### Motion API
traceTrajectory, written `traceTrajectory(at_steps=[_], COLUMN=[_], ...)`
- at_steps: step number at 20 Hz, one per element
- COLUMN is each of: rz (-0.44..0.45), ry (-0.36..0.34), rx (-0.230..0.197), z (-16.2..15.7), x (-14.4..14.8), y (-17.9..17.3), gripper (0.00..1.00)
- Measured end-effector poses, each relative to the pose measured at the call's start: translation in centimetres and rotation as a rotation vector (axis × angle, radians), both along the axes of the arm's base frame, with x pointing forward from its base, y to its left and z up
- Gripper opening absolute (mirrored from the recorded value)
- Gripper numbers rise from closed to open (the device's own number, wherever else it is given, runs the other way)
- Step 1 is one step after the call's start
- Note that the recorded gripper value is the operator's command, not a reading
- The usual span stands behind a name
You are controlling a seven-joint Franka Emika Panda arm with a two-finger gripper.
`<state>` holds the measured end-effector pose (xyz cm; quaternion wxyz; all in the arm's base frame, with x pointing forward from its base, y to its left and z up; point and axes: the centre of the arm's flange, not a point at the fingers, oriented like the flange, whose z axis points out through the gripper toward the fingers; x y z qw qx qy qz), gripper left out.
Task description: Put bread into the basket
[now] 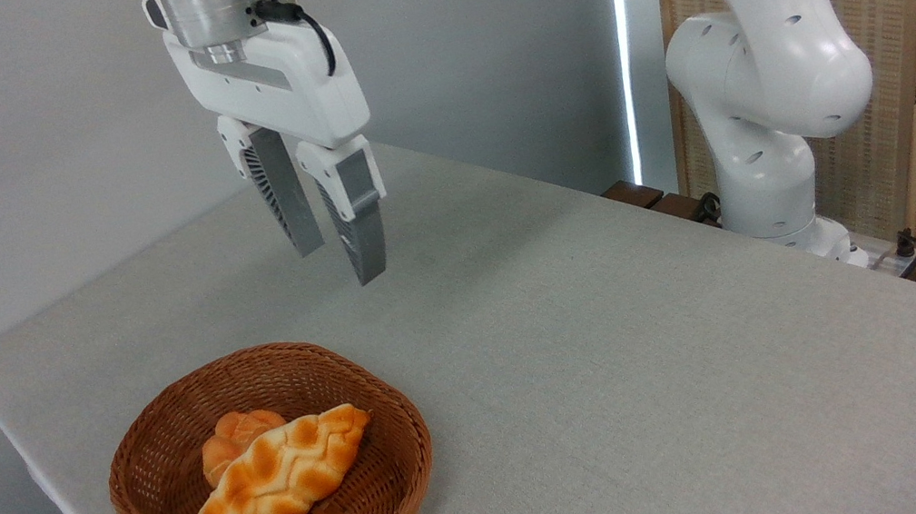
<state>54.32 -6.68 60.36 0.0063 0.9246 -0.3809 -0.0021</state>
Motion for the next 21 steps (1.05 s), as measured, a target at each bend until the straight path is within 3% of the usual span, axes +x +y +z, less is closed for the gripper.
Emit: traceTrajectory(at_steps=[6, 14, 21], rz=[0.079, 0.072, 0.028], ry=[-0.007, -0.011, -0.005], rx=[0.0, 0.0, 0.003], z=[0.5, 0.7, 0.4], x=[0.2, 0.1, 0.1], y=[4.4, 4.0, 1.5], gripper=[1.0, 1.0, 1.0])
